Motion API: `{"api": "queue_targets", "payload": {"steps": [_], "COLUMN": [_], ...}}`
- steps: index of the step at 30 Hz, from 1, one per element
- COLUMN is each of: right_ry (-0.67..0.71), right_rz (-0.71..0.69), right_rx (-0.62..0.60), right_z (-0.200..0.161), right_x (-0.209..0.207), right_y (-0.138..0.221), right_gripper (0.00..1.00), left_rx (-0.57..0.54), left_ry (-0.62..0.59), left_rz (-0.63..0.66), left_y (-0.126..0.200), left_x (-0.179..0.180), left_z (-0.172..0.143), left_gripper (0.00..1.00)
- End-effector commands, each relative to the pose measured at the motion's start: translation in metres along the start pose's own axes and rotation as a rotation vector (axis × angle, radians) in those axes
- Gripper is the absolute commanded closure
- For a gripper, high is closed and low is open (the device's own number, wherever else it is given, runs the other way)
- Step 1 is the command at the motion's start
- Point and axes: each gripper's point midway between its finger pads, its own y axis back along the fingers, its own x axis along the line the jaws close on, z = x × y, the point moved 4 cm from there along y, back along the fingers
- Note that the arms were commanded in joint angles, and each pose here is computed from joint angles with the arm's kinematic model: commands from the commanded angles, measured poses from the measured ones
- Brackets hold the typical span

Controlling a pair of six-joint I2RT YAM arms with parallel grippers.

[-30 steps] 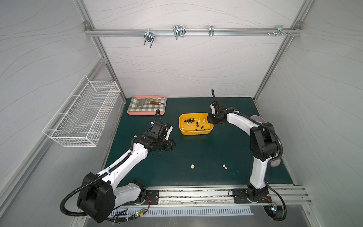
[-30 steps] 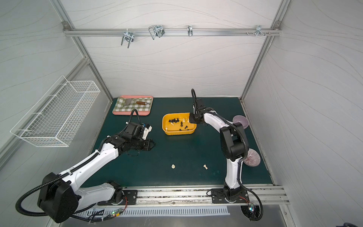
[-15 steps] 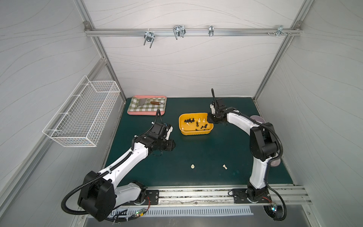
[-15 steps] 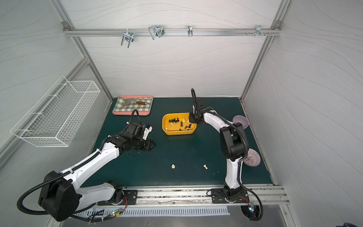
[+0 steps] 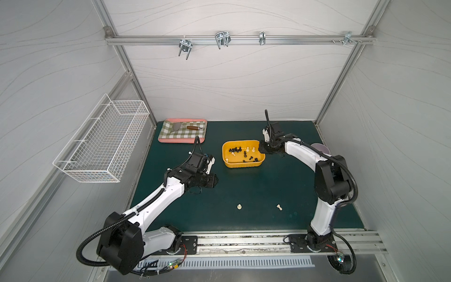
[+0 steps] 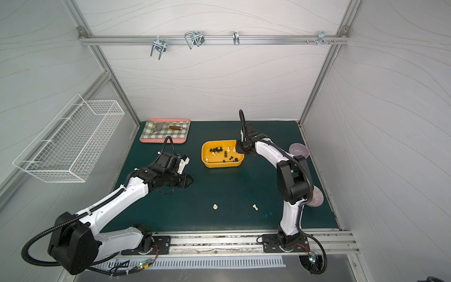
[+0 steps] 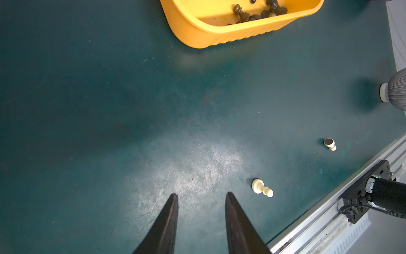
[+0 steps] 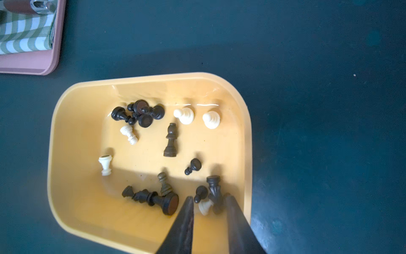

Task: Put the chess pieces into the storage box
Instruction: Place the chess piece in the storage box, then pick up the chess piece at the center of the board.

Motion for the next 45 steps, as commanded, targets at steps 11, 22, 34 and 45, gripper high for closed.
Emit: {"api": "queue_targets", "payload": {"steps": [11, 22, 34, 45], "right_ry": [0.054, -0.040, -0.134, -0.167], "right_rz": [0.044, 0.085, 0.157, 0.155], "right_rx": [-0.084, 0.011, 0.055, 0.049], "right_z": [-0.044, -0.140, -0.200, -0.224], "right_x": [-0.005, -0.027, -0.035, -0.043], "right_y": [0.092, 0.110, 0.114, 0.115], "right_gripper": [0.70, 0.67, 0.63, 0.49], "left_rx": [0.046, 0.165, 0.242, 0.294], "left_ry": [-0.160, -0.319, -0.417, -0.491], "left_rz": [0.001, 0.053, 0.058, 0.063], "left_y": [-0.001, -0.009, -0.026, -0.055], "left_x": [-0.024, -0.047, -0.085, -0.121], "left_z": [-0.016, -0.048, -0.060, -0.071], "left_gripper": [0.62, 0.62, 0.62, 0.61]}}
